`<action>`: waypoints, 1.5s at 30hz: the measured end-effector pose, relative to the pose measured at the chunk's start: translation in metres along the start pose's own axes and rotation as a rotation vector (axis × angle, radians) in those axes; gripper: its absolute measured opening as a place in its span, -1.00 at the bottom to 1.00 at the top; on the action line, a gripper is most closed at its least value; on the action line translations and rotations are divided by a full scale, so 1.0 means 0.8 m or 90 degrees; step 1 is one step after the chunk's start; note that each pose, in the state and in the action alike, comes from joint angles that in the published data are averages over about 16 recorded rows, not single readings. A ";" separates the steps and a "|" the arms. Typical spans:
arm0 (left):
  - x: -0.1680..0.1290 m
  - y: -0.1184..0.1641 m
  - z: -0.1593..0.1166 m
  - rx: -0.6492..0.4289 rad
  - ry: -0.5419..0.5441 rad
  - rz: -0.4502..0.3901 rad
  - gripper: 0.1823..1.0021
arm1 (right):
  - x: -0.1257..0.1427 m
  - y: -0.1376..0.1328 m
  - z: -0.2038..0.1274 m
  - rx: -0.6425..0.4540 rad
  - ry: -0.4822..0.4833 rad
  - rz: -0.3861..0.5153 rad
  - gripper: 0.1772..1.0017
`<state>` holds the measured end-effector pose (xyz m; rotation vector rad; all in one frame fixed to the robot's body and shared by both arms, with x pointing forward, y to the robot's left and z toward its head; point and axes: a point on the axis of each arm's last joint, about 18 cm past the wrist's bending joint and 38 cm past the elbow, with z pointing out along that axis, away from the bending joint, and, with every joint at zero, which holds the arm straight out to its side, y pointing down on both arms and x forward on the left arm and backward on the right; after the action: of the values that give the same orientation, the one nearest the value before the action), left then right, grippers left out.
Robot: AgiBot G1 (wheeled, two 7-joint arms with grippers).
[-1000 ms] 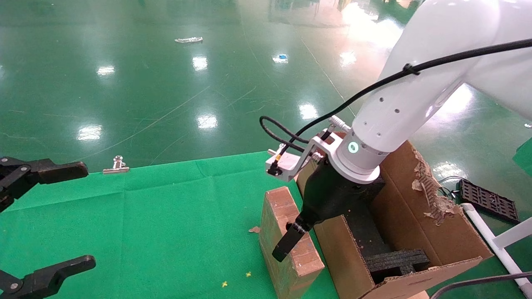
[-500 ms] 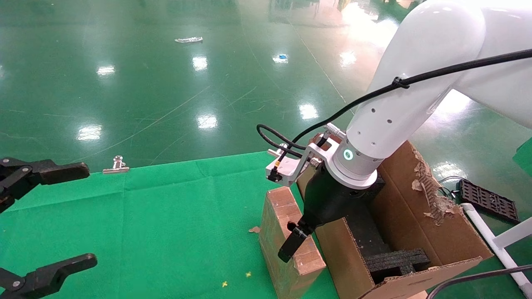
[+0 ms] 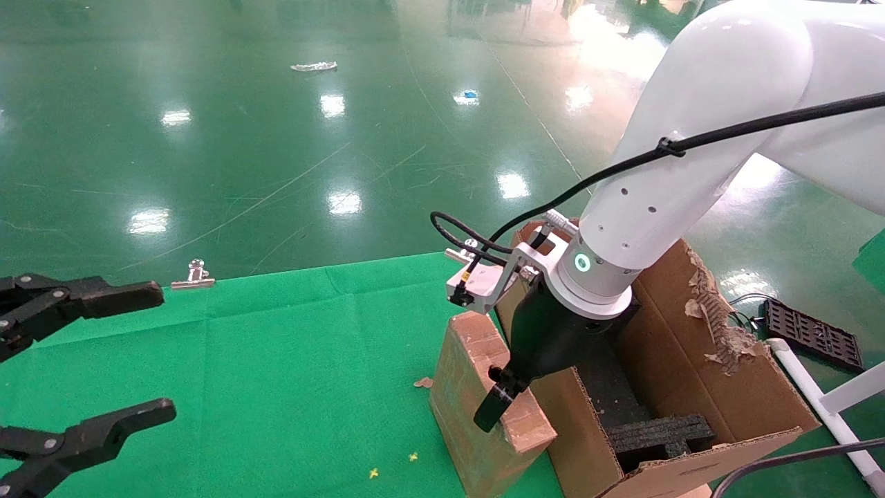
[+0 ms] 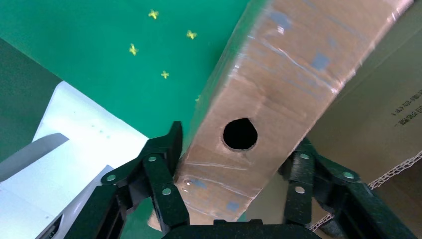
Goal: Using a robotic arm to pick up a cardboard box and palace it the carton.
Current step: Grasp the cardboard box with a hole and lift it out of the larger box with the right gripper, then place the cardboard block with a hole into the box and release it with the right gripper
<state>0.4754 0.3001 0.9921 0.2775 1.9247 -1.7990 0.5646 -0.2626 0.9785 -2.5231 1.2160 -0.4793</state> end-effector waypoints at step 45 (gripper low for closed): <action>0.000 0.000 0.000 0.000 0.000 0.000 -0.98 | 0.238 0.177 -0.173 0.233 0.167 0.306 -0.63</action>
<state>0.4754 0.3001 0.9921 0.2775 1.9248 -1.7990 0.5201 -0.5146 1.0775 -1.8262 1.5968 -0.8336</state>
